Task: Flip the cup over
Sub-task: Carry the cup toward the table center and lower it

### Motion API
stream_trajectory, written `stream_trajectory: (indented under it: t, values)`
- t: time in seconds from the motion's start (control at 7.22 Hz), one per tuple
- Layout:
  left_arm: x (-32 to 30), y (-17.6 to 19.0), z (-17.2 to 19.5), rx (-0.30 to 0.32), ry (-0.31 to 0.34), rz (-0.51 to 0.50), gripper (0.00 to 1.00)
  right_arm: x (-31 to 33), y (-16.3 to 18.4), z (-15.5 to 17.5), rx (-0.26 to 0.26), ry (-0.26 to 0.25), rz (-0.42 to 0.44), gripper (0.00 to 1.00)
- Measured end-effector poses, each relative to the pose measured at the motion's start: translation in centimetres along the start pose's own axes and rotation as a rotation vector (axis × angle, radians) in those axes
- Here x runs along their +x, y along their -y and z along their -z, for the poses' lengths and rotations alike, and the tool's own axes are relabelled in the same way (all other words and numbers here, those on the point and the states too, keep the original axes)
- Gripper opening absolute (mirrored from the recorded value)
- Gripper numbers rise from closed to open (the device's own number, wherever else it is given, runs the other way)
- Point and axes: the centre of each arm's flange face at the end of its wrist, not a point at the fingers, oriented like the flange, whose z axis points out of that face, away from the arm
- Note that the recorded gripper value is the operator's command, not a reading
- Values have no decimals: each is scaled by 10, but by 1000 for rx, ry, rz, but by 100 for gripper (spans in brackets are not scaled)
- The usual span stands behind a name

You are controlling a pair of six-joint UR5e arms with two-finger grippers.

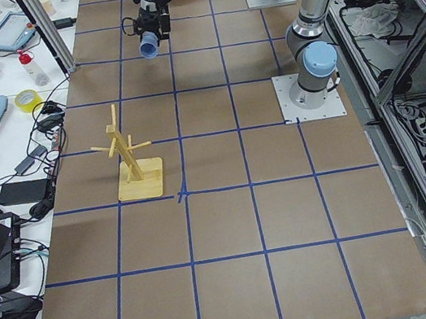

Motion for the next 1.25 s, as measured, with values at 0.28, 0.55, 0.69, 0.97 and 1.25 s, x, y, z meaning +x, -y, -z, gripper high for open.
stream_trajectory:
  t: [0.28, 0.55, 0.69, 0.97, 1.25]
  values:
    - [0, 0, 0, 2, 0, 0, 100, -18, 15, -13, 12, 26, 69, 26]
    - [0, 0, 0, 2, 0, 1, 100, -28, 23, -23, 26, 52, 108, 42]
    - [0, 0, 1, 3, 0, 1, 100, -30, 25, -30, 32, 66, 116, 46]
    - [0, 0, 1, 4, -1, 1, 100, -32, 27, -37, 43, 78, 119, 73]
    - [-1, 1, 1, 5, 0, 1, 100, -33, 29, -43, 52, 84, 120, 100]
